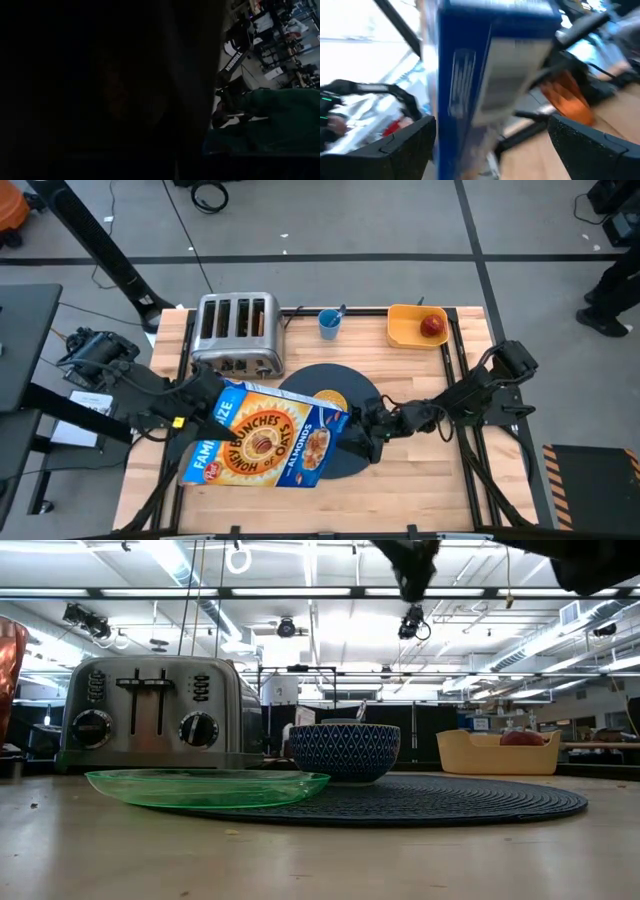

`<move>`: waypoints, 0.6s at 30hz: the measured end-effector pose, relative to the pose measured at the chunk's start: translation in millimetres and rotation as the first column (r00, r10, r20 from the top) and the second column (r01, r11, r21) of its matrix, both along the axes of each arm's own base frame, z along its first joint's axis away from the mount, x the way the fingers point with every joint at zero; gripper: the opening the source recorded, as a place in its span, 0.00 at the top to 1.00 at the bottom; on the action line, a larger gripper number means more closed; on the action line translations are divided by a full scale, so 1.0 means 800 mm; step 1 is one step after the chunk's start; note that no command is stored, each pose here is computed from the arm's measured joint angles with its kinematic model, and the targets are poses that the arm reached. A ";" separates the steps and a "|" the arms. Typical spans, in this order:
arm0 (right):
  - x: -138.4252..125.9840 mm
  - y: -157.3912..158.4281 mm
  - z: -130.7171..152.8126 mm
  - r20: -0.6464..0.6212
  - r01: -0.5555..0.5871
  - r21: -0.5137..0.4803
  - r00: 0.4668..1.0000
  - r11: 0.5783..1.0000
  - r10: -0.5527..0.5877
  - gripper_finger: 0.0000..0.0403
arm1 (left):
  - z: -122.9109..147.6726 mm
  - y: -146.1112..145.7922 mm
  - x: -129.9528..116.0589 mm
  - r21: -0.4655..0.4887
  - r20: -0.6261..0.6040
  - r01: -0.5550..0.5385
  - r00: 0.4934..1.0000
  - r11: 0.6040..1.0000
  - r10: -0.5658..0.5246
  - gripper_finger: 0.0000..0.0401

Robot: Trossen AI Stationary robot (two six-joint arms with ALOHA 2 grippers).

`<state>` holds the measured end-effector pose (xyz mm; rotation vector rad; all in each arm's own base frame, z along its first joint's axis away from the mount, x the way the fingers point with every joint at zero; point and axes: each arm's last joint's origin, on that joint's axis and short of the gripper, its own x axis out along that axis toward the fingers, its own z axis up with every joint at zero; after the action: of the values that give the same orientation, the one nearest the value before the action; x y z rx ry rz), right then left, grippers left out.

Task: Arrange a breakfast setting
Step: Pour the cereal from the box into the yellow bowl on the placemat

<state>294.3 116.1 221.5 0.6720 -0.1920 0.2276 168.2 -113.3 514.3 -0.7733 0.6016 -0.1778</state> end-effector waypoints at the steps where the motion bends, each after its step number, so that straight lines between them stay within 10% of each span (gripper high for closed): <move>1: 0.000 -0.001 0.004 0.025 -0.011 -0.006 1.000 1.000 0.011 0.05 | 0.000 0.000 0.000 0.002 0.003 0.001 1.000 1.000 -0.001 1.00; 18: 0.036 -0.018 0.076 0.246 -0.033 -0.073 0.968 0.997 0.050 0.12 | 0.003 0.009 0.005 0.100 0.070 -0.041 0.997 0.994 0.034 1.00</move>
<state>323.0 101.9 282.5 0.5786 -0.4080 0.3575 172.1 -105.8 516.6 -0.6775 0.5275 -0.1374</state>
